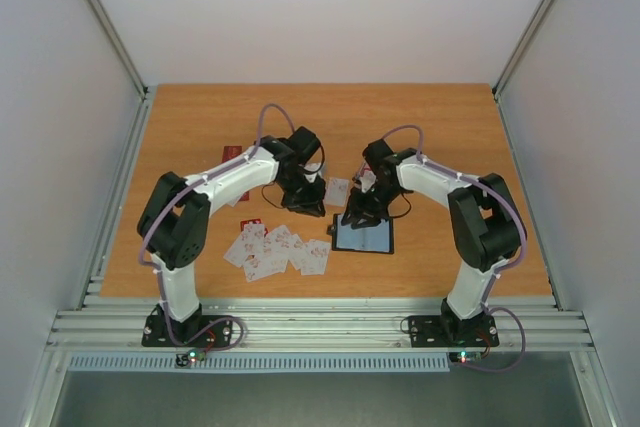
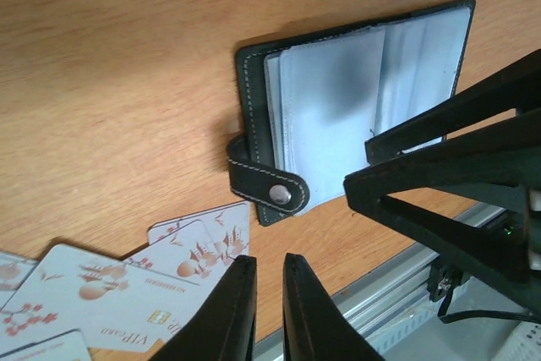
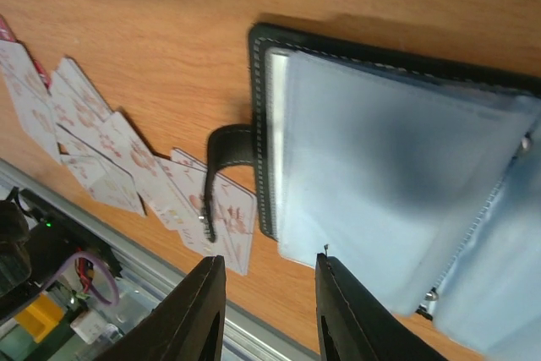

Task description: Put the credit cards into the card holder

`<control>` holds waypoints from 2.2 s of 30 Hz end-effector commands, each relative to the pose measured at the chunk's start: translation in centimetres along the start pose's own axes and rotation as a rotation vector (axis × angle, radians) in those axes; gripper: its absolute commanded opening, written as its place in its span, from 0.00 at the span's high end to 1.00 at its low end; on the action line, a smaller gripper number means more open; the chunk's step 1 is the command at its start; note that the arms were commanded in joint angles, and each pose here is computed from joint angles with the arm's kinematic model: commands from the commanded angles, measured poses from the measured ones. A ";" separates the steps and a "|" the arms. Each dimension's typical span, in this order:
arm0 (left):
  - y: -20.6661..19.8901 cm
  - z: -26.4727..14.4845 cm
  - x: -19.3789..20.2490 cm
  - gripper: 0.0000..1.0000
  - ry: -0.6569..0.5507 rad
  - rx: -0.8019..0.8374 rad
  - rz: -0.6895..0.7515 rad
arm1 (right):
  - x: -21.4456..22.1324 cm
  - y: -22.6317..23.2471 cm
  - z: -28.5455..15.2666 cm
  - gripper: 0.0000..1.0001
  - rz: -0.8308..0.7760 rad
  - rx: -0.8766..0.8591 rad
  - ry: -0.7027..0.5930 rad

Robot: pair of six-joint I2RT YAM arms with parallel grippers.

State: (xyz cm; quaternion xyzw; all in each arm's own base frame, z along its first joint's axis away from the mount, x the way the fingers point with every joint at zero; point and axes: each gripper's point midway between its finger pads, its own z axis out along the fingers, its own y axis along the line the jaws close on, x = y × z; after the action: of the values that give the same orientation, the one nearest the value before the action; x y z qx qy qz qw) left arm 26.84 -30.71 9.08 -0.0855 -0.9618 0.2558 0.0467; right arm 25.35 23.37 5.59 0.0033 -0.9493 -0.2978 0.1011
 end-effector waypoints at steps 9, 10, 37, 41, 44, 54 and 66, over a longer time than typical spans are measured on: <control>0.8 -2.4 0.3 0.78 -0.106 -0.020 0.040 | 1.1 1.3 -5.2 0.69 -0.121 0.094 -0.122; 1.2 -2.7 0.6 0.76 -0.112 -0.038 0.043 | 1.3 1.4 -5.5 0.69 -0.130 0.091 -0.126; 14.1 -11.3 9.9 0.16 -0.367 -0.366 -0.319 | 3.9 9.9 -4.0 0.36 -0.217 -0.120 -0.081; 13.7 -13.4 7.4 0.12 -0.453 -0.381 -0.253 | 3.7 9.5 -4.6 0.35 -0.174 -0.056 -0.125; 13.1 -13.6 5.6 0.11 -0.465 -0.354 -0.202 | 3.0 8.9 -5.0 0.34 -0.123 -0.012 -0.175; 10.9 -8.0 5.1 0.21 -0.294 -0.145 -0.125 | 4.8 8.2 -2.1 0.34 -0.153 0.098 -0.135; 14.9 -1.3 6.8 0.24 -0.108 -0.202 -0.262 | 7.2 6.7 2.3 0.36 -0.144 0.132 -0.056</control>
State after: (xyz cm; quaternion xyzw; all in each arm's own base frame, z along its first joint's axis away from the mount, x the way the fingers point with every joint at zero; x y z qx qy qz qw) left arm 22.86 -15.77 4.26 0.0324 -0.9894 0.1412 0.0107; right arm 19.30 29.29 10.06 0.0697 -0.9652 -0.2478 0.0457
